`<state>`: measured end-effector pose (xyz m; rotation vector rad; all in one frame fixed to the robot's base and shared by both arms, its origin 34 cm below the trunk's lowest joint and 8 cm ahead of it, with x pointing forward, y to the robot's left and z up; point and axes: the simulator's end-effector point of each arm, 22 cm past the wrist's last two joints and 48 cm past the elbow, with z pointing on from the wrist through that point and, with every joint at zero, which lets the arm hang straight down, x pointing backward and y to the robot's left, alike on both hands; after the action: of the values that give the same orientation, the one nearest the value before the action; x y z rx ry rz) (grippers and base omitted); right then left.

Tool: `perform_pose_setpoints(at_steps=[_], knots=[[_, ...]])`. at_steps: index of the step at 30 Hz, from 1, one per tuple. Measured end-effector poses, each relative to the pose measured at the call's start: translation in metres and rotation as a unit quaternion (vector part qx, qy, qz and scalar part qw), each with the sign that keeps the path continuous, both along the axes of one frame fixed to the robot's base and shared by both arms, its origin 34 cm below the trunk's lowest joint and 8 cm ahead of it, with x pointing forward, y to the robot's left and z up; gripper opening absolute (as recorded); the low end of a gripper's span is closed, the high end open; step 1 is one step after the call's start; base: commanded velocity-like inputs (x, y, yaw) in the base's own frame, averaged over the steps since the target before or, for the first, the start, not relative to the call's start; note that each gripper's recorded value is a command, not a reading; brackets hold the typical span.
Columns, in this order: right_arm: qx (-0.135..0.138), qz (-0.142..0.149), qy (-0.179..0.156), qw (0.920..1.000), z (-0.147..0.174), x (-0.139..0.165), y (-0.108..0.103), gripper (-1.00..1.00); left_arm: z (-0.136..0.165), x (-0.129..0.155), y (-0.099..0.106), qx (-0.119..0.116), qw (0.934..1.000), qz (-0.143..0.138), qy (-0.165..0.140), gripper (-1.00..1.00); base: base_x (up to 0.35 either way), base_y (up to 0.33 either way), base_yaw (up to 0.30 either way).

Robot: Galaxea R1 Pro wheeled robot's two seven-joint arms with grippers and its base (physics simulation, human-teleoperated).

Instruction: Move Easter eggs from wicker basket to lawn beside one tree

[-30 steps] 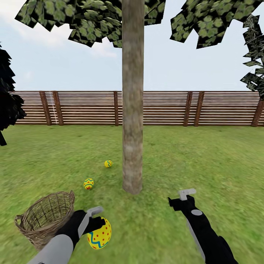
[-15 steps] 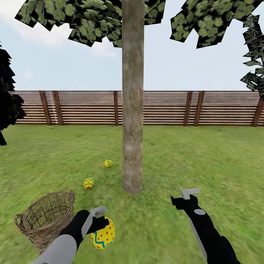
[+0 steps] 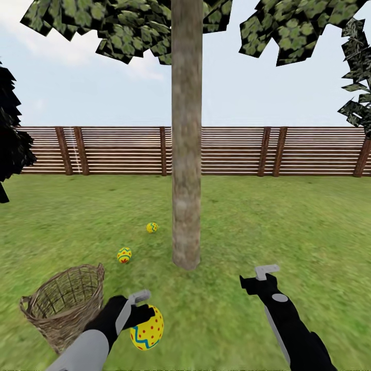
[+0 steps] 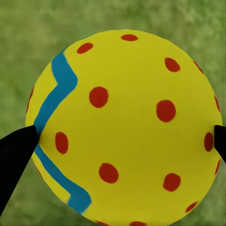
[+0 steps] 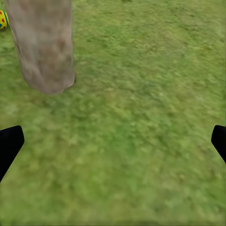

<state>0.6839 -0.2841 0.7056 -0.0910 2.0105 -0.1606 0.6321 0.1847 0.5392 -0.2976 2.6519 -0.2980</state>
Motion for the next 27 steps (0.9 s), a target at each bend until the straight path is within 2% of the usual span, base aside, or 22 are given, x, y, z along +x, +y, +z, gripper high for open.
perform_pose_setpoints(at_steps=[27], knots=[[0.003, 0.003, -0.003, 1.0, -0.053, -0.01, 0.006, 1.0, -0.06, -0.016, -0.013, -0.007, 0.9999, -0.007, 0.007, -1.0, 0.0, 0.0, 0.0]])
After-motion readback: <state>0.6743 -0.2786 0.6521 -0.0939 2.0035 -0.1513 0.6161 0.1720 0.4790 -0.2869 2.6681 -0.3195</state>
